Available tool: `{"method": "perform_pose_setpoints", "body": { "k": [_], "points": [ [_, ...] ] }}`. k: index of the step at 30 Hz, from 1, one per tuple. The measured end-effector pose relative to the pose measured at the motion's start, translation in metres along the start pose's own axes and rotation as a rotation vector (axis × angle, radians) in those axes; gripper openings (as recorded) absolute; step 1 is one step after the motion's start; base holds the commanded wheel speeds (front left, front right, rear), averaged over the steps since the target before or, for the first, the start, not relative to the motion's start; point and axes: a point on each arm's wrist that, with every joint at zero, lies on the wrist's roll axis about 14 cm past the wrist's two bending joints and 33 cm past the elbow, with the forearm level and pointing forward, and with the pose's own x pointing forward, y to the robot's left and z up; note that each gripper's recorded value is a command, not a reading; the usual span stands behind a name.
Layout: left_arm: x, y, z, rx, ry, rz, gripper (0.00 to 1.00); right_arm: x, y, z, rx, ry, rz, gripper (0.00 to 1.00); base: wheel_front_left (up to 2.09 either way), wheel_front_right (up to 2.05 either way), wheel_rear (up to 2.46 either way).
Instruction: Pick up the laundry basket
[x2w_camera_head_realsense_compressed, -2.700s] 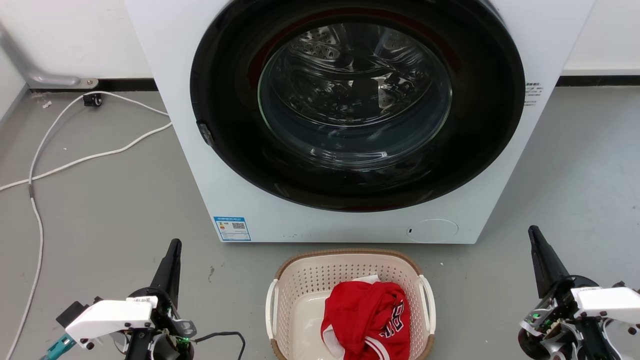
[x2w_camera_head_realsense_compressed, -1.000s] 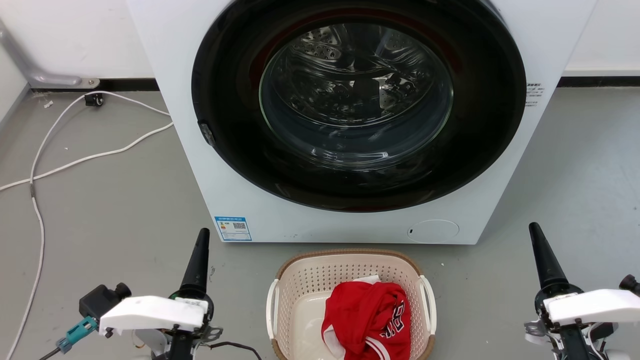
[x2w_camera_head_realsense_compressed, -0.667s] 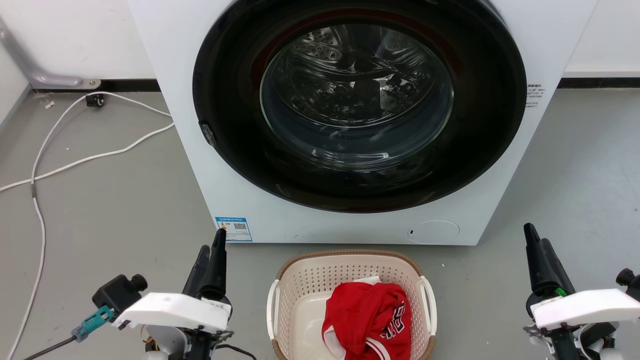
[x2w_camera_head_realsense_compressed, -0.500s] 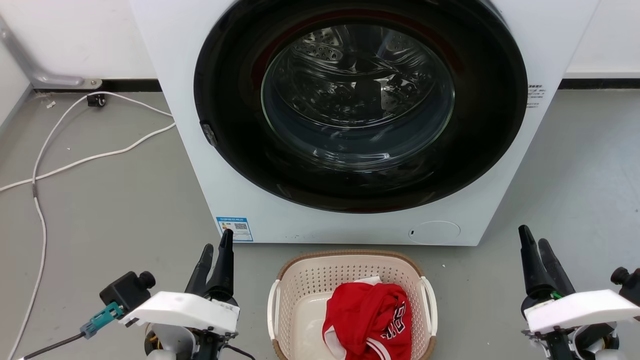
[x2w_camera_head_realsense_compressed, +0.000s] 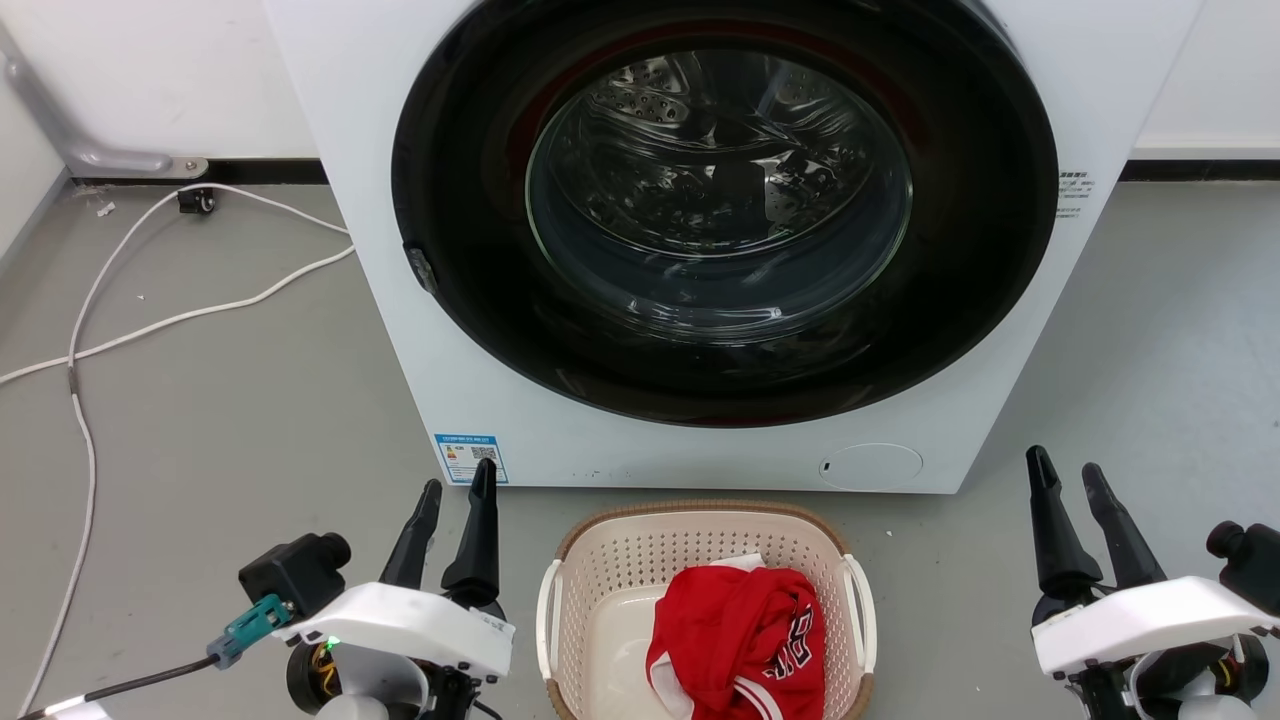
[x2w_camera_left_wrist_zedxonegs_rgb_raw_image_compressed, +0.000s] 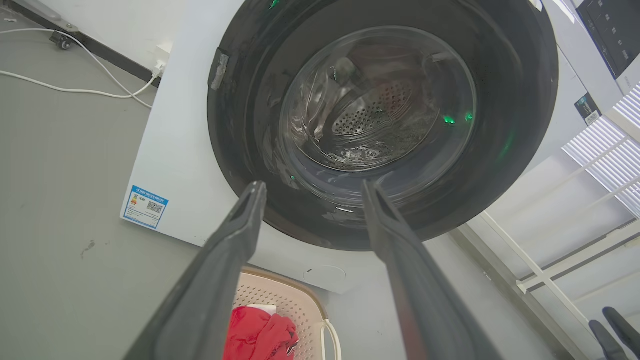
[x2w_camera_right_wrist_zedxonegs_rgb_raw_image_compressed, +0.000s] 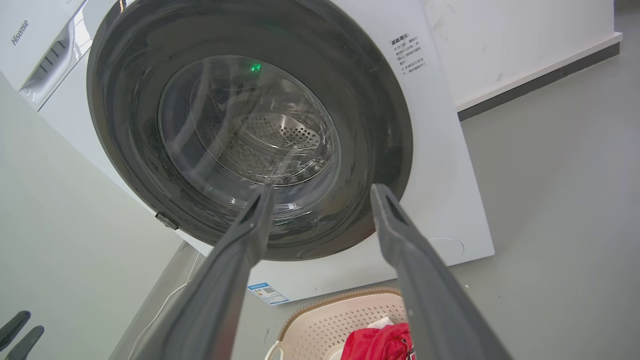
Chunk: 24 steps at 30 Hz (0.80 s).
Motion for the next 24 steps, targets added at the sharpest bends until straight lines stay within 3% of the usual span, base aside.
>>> {"method": "perform_pose_setpoints", "body": {
  "k": [24],
  "points": [
    [0.002, -0.017, -0.005, 0.291, -0.018, -0.063, 1.00, -0.004, 0.013, -0.002, -0.254, 0.000, 0.045, 1.00, 0.00, 0.00, 0.00]
  ]
}}
